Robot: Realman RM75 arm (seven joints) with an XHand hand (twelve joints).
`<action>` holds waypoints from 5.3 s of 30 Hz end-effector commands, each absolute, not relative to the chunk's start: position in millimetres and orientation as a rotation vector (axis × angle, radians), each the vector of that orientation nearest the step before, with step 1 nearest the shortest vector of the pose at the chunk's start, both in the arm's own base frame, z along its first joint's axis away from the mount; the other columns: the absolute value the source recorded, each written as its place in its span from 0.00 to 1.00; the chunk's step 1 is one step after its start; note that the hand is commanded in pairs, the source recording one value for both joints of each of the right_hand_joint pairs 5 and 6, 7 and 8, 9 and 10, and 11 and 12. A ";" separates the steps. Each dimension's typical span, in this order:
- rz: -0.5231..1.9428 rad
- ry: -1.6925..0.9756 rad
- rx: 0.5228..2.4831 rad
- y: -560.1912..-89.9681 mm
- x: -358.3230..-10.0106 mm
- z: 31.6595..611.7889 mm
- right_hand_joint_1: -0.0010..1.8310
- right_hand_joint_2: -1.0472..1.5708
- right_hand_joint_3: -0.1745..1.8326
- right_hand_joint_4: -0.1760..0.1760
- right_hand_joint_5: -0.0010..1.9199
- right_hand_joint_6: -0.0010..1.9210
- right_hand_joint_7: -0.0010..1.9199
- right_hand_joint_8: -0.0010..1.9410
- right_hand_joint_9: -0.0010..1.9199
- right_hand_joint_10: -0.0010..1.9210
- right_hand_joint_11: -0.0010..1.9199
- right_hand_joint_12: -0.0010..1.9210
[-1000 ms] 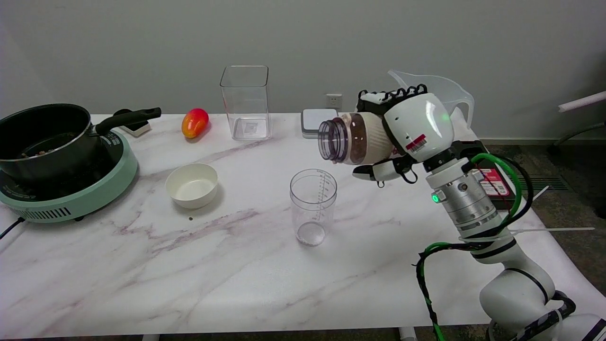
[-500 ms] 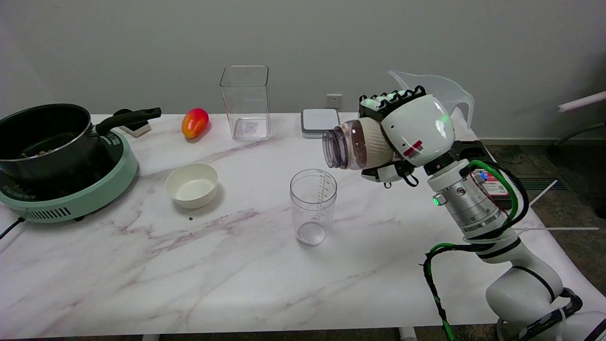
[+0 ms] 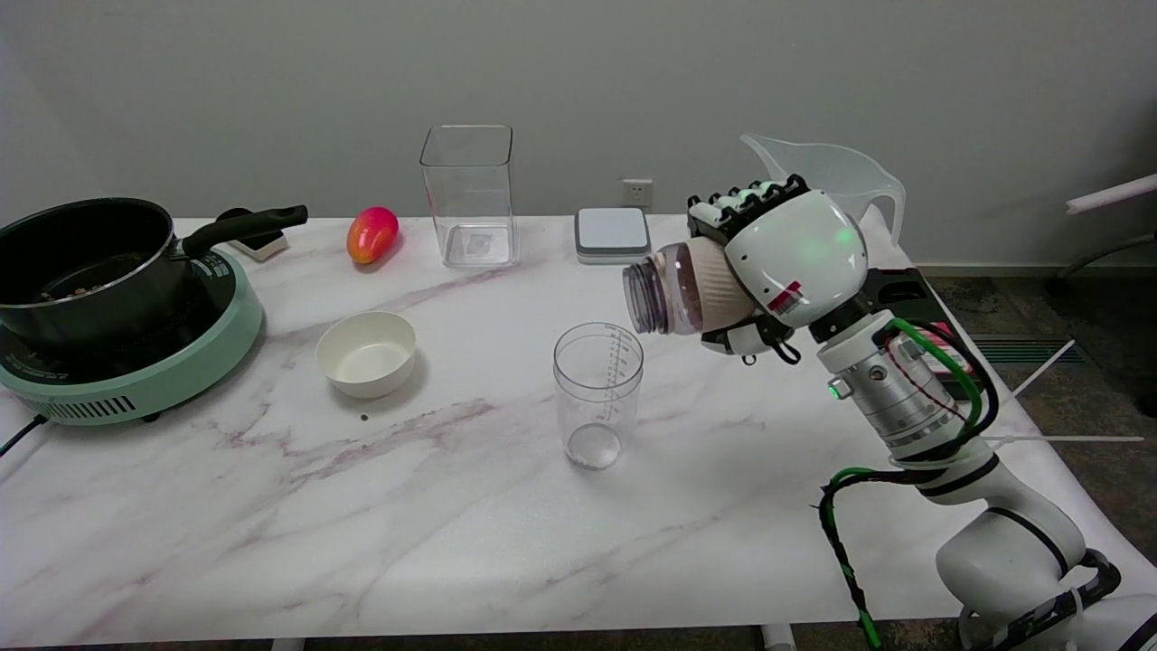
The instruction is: Pour the content into the transparent cup.
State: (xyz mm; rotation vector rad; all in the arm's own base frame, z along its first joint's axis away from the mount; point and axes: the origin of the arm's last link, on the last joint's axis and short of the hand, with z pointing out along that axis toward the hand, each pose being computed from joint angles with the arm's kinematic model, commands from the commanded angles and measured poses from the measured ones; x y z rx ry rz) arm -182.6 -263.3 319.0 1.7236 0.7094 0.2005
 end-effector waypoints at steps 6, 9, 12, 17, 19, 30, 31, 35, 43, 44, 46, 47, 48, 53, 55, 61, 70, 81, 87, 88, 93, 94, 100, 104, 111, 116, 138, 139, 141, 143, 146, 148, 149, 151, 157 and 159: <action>0.034 0.822 1.712 -267.7 -183.2 328.3 0.67 1.00 0.21 0.50 1.00 1.00 0.98 0.97 0.83 0.83 0.72 0.72; 0.042 0.843 1.711 -266.7 -179.4 327.3 0.67 1.00 0.21 0.50 1.00 1.00 0.98 0.97 0.83 0.83 0.72 0.72; 0.037 0.871 1.717 -265.1 -177.0 324.3 0.67 1.00 0.21 0.50 1.00 1.00 0.98 0.97 0.83 0.83 0.72 0.72; 0.038 0.920 1.727 -260.9 -176.5 320.9 0.67 1.00 0.22 0.50 1.00 1.00 0.98 0.97 0.83 0.83 0.72 0.72; 0.046 0.918 1.732 -260.1 -177.6 319.4 0.67 1.00 0.22 0.50 1.00 1.00 0.99 0.97 0.84 0.84 0.72 0.72; 0.073 0.942 1.791 -256.0 -181.7 300.7 0.67 1.00 0.22 0.50 1.00 1.00 0.99 0.98 0.84 0.84 0.72 0.72; 0.078 0.945 1.794 -256.4 -181.3 299.9 0.67 1.00 0.22 0.50 1.00 1.00 0.99 0.98 0.84 0.84 0.72 0.72; 0.092 0.960 1.805 -257.7 -179.3 296.9 0.67 1.00 0.22 0.50 1.00 1.00 0.99 0.98 0.84 0.84 0.72 0.72; 0.082 0.959 1.800 -260.8 -177.3 298.9 0.67 1.00 0.22 0.50 1.00 1.00 0.99 0.98 0.84 0.84 0.72 0.72; 0.071 0.974 1.795 -261.6 -175.6 299.9 0.67 1.00 0.22 0.50 1.00 1.00 0.99 0.98 0.84 0.84 0.72 0.72; 0.056 1.005 1.791 -262.5 -172.7 300.5 0.67 1.00 0.22 0.50 1.00 1.00 0.99 0.98 0.84 0.84 0.72 0.72; 0.052 1.017 1.789 -262.8 -171.0 301.0 0.67 1.00 0.22 0.50 1.00 1.00 0.99 0.98 0.84 0.84 0.72 0.72; 0.051 1.024 1.788 -263.1 -169.8 300.9 0.67 1.00 0.22 0.50 1.00 1.00 0.99 0.98 0.84 0.84 0.72 0.72; 0.043 1.070 1.786 -265.2 -162.4 298.4 0.67 1.00 0.22 0.50 1.00 1.00 0.99 0.98 0.84 0.84 0.72 0.72; 0.037 1.078 1.786 -267.4 -159.8 298.6 0.67 1.00 0.22 0.50 1.00 1.00 0.99 0.98 0.85 0.85 0.72 0.72; 0.021 1.094 1.802 -273.1 -155.0 297.2 0.67 1.00 0.21 0.50 1.00 1.00 0.99 0.98 0.85 0.85 0.73 0.73; 0.000 1.097 1.811 -274.2 -157.8 298.0 0.67 1.00 0.21 0.50 1.00 1.00 0.99 0.98 0.85 0.85 0.73 0.73; -0.049 1.126 1.809 -274.2 -160.7 301.1 0.67 1.00 0.21 0.50 1.00 1.00 0.99 0.98 0.85 0.85 0.73 0.73; -0.073 1.128 1.809 -272.6 -163.4 303.3 0.67 1.00 0.21 0.50 1.00 1.00 0.99 0.98 0.85 0.85 0.73 0.73; -0.073 1.129 1.808 -272.6 -163.1 303.6 0.67 1.00 0.21 0.50 1.00 1.00 0.99 0.98 0.85 0.85 0.73 0.73; -0.077 1.130 1.805 -271.2 -163.6 305.3 0.67 1.00 0.21 0.50 1.00 1.00 0.99 0.98 0.85 0.85 0.73 0.73; -0.085 1.138 1.804 -271.2 -163.9 305.4 0.67 1.00 0.21 0.50 1.00 1.00 0.99 0.98 0.85 0.85 0.73 0.73; -0.104 1.161 1.800 -271.5 -158.9 309.9 0.67 1.00 0.22 0.50 1.00 1.00 0.99 0.98 0.85 0.85 0.73 0.73; -0.097 1.177 1.798 -272.1 -155.6 309.7 0.67 1.00 0.22 0.50 1.00 1.00 0.99 0.98 0.85 0.85 0.73 0.73; -0.098 1.209 1.790 -273.2 -149.2 310.1 0.66 1.00 0.23 0.50 1.00 1.00 0.99 0.98 0.85 0.85 0.73 0.73; -0.111 1.238 1.790 -273.7 -143.2 310.4 0.66 1.00 0.24 0.50 1.00 1.00 0.99 0.98 0.85 0.85 0.73 0.73; -0.160 1.276 1.829 -273.1 -138.0 305.3 0.65 1.00 0.26 0.50 1.00 1.00 0.99 0.98 0.85 0.84 0.72 0.72; -0.162 1.275 1.829 -272.9 -139.0 305.3 0.65 1.00 0.26 0.50 1.00 1.00 0.99 0.98 0.84 0.84 0.72 0.72; -0.164 1.271 1.831 -272.0 -140.9 304.8 0.65 1.00 0.27 0.50 1.00 1.00 0.99 0.98 0.84 0.84 0.72 0.72; -0.167 1.271 1.832 -272.1 -141.2 304.8 0.65 1.00 0.27 0.50 1.00 1.00 0.99 0.98 0.84 0.84 0.72 0.72; -0.166 1.270 1.834 -272.0 -141.1 304.5 0.65 1.00 0.27 0.50 1.00 1.00 0.99 0.98 0.84 0.84 0.71 0.71; -0.169 1.273 1.834 -271.9 -141.0 304.4 0.65 1.00 0.27 0.50 1.00 1.00 0.99 0.98 0.84 0.84 0.71 0.71; -0.170 1.275 1.833 -272.2 -140.6 304.5 0.65 1.00 0.27 0.50 1.00 1.00 0.99 0.98 0.84 0.84 0.71 0.71; -0.174 1.281 1.834 -272.3 -140.2 304.2 0.65 0.99 0.27 0.50 1.00 1.00 0.99 0.98 0.84 0.84 0.71 0.71; -0.188 1.302 1.824 -272.6 -138.3 304.9 0.65 0.99 0.28 0.50 1.00 1.00 0.99 0.98 0.84 0.84 0.71 0.71; -0.190 1.305 1.823 -272.8 -138.1 304.8 0.65 0.99 0.28 0.50 1.00 1.00 0.99 0.98 0.84 0.84 0.71 0.71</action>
